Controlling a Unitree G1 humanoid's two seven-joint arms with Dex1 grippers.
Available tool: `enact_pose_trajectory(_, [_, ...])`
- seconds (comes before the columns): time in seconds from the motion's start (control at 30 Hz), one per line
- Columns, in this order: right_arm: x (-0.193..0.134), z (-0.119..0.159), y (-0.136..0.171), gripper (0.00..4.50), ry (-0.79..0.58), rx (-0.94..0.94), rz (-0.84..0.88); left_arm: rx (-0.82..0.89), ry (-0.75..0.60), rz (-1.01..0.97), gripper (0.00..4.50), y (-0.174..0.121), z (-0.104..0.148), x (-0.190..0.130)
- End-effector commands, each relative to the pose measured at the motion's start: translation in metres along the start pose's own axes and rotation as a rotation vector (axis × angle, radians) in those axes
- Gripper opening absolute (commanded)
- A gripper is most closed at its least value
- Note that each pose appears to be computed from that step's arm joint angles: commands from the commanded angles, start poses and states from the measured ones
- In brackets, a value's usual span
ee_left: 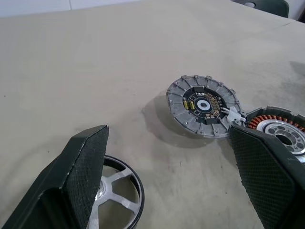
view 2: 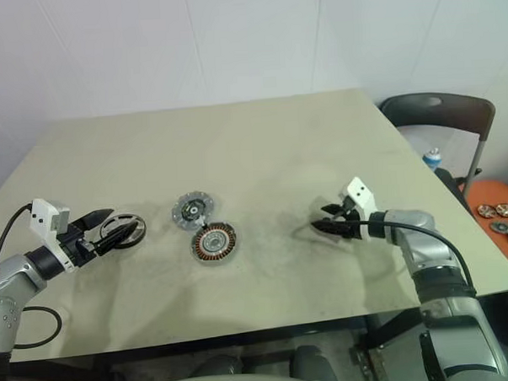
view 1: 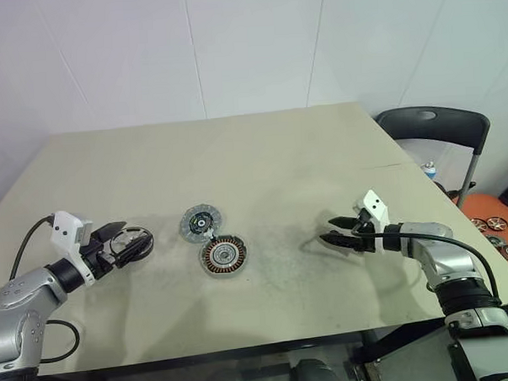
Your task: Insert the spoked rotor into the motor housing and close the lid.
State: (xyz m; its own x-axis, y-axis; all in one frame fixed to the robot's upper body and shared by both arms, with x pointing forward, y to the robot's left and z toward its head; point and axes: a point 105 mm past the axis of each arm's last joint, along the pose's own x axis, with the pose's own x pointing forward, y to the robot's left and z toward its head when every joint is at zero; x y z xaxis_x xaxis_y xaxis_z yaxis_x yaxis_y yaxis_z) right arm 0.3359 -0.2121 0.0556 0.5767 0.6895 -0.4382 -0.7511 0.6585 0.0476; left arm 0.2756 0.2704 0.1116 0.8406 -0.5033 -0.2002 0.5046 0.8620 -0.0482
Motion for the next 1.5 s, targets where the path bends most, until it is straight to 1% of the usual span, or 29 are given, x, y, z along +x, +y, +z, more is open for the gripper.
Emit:
enact_pose_trajectory(0.03, [-0.014, 0.008, -0.013, 2.93, -0.035, -0.017, -0.053, 0.046, -0.023, -0.004, 4.29, 0.002, 0.013, 0.001])
enact_pose_trajectory(0.4, [-0.022, -0.009, -0.012, 2.93, -0.002, -0.001, -0.072, 0.044, -0.018, -0.020, 4.29, 0.002, 0.013, 0.003])
enact_pose_trajectory(0.6, [-0.017, -0.012, -0.005, 2.93, 0.006, -0.009, -0.053, 0.044, -0.017, -0.024, 4.29, 0.002, 0.013, 0.005])
enact_pose_trajectory(0.9, [-0.009, -0.011, 0.000, 2.93, 0.008, -0.022, -0.041, 0.042, -0.018, -0.023, 4.29, 0.001, 0.013, 0.005])
enact_pose_trajectory(1.23, [0.001, -0.003, -0.001, 2.93, 0.006, -0.077, -0.039, 0.035, -0.026, -0.012, 4.29, -0.003, 0.012, 0.003])
enact_pose_trajectory(1.37, [0.002, -0.002, -0.004, 2.93, 0.008, -0.093, -0.048, 0.031, -0.025, -0.009, 4.29, -0.006, 0.009, 0.001])
enact_pose_trajectory(1.5, [0.000, -0.003, -0.014, 2.93, 0.008, -0.110, -0.102, 0.028, -0.028, -0.006, 4.29, -0.007, 0.009, 0.000])
